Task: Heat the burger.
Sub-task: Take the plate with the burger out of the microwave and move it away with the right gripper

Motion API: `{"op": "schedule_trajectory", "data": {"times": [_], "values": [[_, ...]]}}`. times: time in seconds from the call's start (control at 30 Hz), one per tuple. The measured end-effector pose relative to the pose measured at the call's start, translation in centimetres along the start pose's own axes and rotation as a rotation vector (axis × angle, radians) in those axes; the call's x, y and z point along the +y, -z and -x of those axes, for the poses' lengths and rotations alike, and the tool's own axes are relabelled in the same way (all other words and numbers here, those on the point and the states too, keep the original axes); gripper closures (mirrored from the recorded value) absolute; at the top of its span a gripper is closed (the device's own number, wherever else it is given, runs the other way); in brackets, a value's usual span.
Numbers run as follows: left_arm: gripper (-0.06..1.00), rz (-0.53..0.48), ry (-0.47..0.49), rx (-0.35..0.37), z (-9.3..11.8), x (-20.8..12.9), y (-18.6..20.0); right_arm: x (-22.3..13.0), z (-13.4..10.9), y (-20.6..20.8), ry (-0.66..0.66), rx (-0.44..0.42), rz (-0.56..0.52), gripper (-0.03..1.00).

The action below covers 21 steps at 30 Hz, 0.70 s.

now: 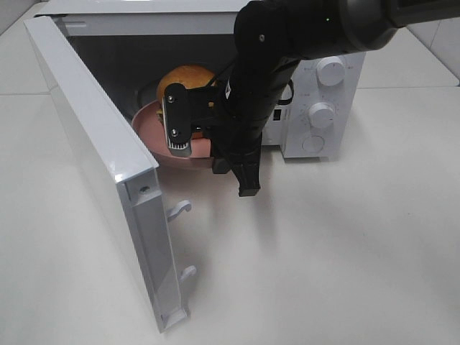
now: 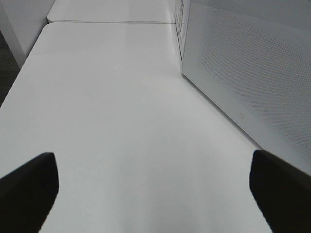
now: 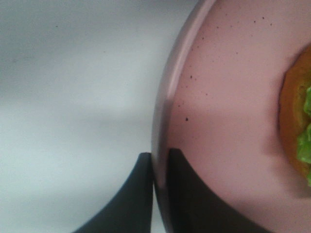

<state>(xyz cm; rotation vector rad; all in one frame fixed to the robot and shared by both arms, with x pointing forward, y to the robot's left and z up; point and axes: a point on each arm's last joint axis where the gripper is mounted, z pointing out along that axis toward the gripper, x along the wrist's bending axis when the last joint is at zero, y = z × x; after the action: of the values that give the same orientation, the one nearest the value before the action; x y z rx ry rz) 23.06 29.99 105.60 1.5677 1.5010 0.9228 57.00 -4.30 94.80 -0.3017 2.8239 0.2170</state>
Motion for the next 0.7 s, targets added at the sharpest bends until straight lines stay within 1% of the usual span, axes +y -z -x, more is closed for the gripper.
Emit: {"op": "schedule_trajectory", "data": {"times": [0.03, 0.07, 0.1, 0.17, 0.4, 0.53, 0.67, 0.7], "values": [[-0.04, 0.000, 0.000, 0.000, 0.0, 0.0, 0.0, -0.2, -0.5, 0.4, 0.001, -0.008, 0.006, 0.88], [-0.04, 0.000, 0.000, 0.000, 0.0, 0.0, 0.0, -0.2, -0.5, 0.4, 0.001, -0.008, 0.006, 0.88], [-0.04, 0.000, 0.000, 0.000, 0.0, 0.0, 0.0, -0.5, -1.2, 0.6, 0.003, -0.013, 0.007, 0.87], [-0.04, 0.000, 0.000, 0.000, 0.0, 0.0, 0.0, -0.7, -1.4, 0.9, 0.008, -0.022, 0.008, 0.86], [-0.04, 0.000, 0.000, 0.000, 0.0, 0.0, 0.0, -2.3, -3.8, 2.8, 0.061, -0.054, -0.020, 0.84], [-0.04, 0.000, 0.000, 0.000, 0.0, 0.0, 0.0, -2.7, -4.4, 3.7, 0.075, -0.070, -0.028, 0.84], [-0.04, 0.000, 0.000, 0.000, 0.0, 0.0, 0.0, -3.4, -5.1, 5.0, 0.112, -0.113, -0.040, 0.84], [-0.04, 0.000, 0.000, 0.000, 0.0, 0.0, 0.0, -3.4, -5.1, 5.0, 0.112, -0.113, -0.040, 0.84]]}}
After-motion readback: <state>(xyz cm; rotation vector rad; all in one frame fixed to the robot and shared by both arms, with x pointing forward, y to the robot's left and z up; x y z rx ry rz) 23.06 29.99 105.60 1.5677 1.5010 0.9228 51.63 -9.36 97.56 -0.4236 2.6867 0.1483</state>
